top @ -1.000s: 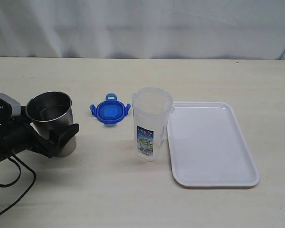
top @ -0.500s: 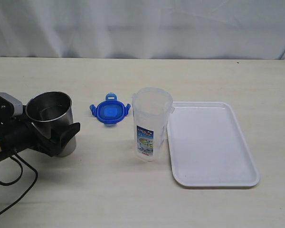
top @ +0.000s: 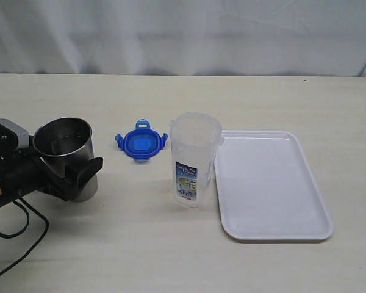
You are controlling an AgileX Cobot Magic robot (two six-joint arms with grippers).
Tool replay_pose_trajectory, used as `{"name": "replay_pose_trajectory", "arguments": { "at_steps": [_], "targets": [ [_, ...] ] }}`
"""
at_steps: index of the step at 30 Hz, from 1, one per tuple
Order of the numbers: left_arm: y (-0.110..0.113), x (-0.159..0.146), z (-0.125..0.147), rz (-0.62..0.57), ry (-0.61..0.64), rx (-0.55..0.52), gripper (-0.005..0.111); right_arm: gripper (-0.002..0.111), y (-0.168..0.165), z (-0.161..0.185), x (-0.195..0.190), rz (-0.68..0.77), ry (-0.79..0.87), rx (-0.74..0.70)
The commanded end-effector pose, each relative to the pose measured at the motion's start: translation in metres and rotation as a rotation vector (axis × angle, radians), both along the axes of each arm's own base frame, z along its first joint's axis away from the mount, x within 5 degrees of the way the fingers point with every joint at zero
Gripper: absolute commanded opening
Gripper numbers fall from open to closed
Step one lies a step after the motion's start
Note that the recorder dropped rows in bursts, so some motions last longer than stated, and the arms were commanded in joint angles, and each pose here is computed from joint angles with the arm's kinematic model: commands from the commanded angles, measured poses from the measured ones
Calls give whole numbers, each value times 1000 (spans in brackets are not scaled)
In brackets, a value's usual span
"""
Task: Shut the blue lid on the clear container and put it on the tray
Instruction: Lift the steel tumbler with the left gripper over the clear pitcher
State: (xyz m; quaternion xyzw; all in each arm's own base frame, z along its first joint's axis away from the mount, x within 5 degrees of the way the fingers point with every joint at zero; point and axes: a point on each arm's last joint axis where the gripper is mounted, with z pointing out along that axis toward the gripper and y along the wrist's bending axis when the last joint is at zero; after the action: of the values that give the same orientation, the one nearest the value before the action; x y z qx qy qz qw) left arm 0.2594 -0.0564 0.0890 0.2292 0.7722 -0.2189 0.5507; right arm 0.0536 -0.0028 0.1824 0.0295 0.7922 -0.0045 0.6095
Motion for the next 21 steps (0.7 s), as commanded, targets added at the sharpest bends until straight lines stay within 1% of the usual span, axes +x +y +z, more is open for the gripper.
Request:
{"name": "replay_pose_trajectory", "arguments": {
  "at_steps": [1, 2, 4, 5, 7, 9, 10, 12, 14, 16, 18, 20, 21],
  "targets": [
    [0, 3, 1, 20, -8, -13, 100, 4, 0, 0, 0, 1, -6, -2],
    [0, 3, 1, 23, -8, -13, 98, 4, 0, 0, 0, 1, -6, -2],
    [0, 3, 1, 20, -8, -13, 78, 4, 0, 0, 0, 1, -6, -2],
    [0, 2, 1, 16, -8, -13, 70, 4, 0, 0, 0, 1, -6, -2],
    [-1, 2, 1, 8, -8, -12, 52, 4, 0, 0, 0, 1, -6, -2],
    [-1, 2, 1, 6, -8, -12, 39, 4, 0, 0, 0, 1, -6, -2],
    [-2, 1, 1, -14, -6, -13, 32, 4, 0, 0, 0, 1, -6, -2],
    [-3, 0, 1, -30, -6, -11, 23, 4, 0, 0, 0, 1, -6, -2],
    [-2, 1, 1, -14, -6, -12, 16, 4, 0, 0, 0, 1, -6, -2],
    [-2, 1, 1, -11, -2, -19, 16, 4, 0, 0, 0, 1, -6, -2],
    [-4, -1, 1, -38, 2, -21, 13, 4, 0, 0, 0, 1, -6, -2],
    [-4, -1, 1, -45, 1, -21, 3, 4, 0, 0, 0, 1, -6, -2],
    [-4, -1, 2, -44, -1, -19, 0, 4, 0, 0, 0, 1, -6, -2]
  ]
}}
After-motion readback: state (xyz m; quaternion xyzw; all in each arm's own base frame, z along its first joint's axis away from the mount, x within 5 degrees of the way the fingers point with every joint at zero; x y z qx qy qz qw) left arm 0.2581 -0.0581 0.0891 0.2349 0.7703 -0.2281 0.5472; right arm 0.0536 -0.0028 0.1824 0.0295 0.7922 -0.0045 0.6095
